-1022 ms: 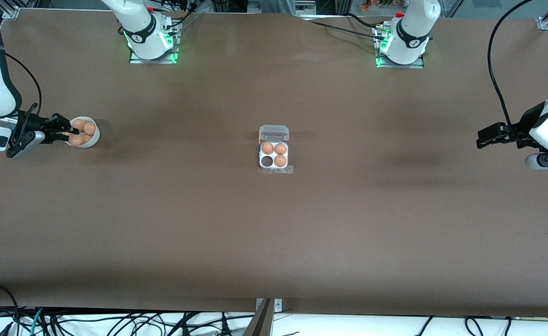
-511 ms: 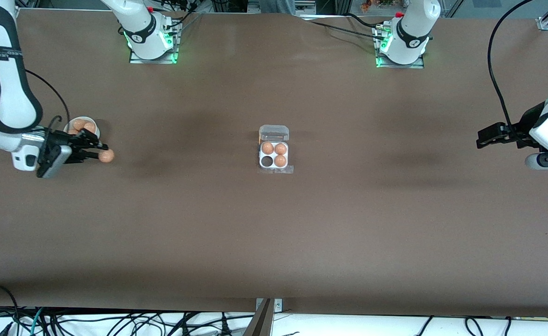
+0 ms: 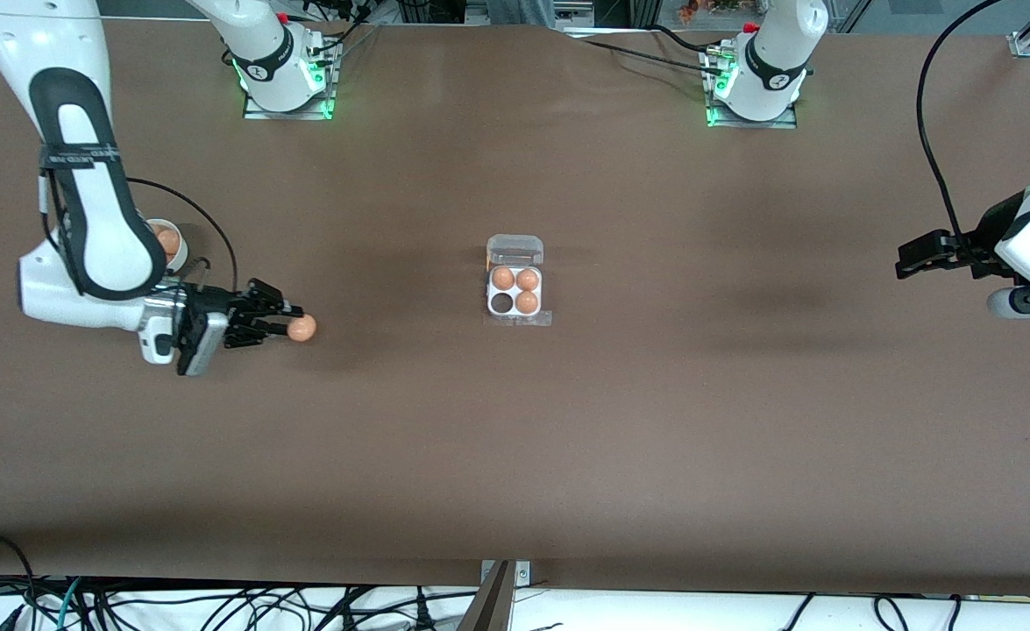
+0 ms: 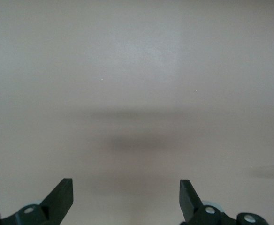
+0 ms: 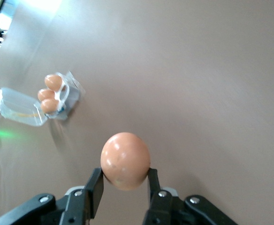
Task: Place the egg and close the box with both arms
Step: 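Lift the egg and carry it with the right gripper to the carton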
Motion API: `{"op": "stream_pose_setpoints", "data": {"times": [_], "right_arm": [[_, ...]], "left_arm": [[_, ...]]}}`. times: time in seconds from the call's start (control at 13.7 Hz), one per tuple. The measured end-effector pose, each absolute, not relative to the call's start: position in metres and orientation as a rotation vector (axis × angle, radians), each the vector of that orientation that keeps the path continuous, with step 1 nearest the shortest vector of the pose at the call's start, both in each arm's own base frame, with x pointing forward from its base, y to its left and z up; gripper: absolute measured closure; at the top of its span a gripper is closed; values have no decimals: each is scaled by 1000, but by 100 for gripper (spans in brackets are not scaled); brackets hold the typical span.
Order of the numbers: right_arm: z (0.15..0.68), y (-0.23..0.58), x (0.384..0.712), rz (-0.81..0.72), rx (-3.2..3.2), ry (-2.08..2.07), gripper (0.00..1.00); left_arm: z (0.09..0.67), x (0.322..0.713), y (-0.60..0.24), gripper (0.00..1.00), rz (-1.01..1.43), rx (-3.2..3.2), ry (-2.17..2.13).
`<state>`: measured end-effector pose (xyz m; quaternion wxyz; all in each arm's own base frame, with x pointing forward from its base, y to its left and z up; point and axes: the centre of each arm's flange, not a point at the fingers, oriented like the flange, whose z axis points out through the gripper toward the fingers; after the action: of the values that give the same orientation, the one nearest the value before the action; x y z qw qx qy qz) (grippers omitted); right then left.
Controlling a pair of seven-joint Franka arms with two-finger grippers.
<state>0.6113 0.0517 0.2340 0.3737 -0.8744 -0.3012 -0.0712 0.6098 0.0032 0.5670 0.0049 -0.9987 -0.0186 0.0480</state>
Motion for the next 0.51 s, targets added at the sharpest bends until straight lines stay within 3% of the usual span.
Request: {"op": "stream_pose_setpoints", "data": {"times": [0.51], "right_arm": [[218,175,635,-348,-2012,-1074,57]], "left_arm": [[567,610,5,0,149,-3128,-63]]}}
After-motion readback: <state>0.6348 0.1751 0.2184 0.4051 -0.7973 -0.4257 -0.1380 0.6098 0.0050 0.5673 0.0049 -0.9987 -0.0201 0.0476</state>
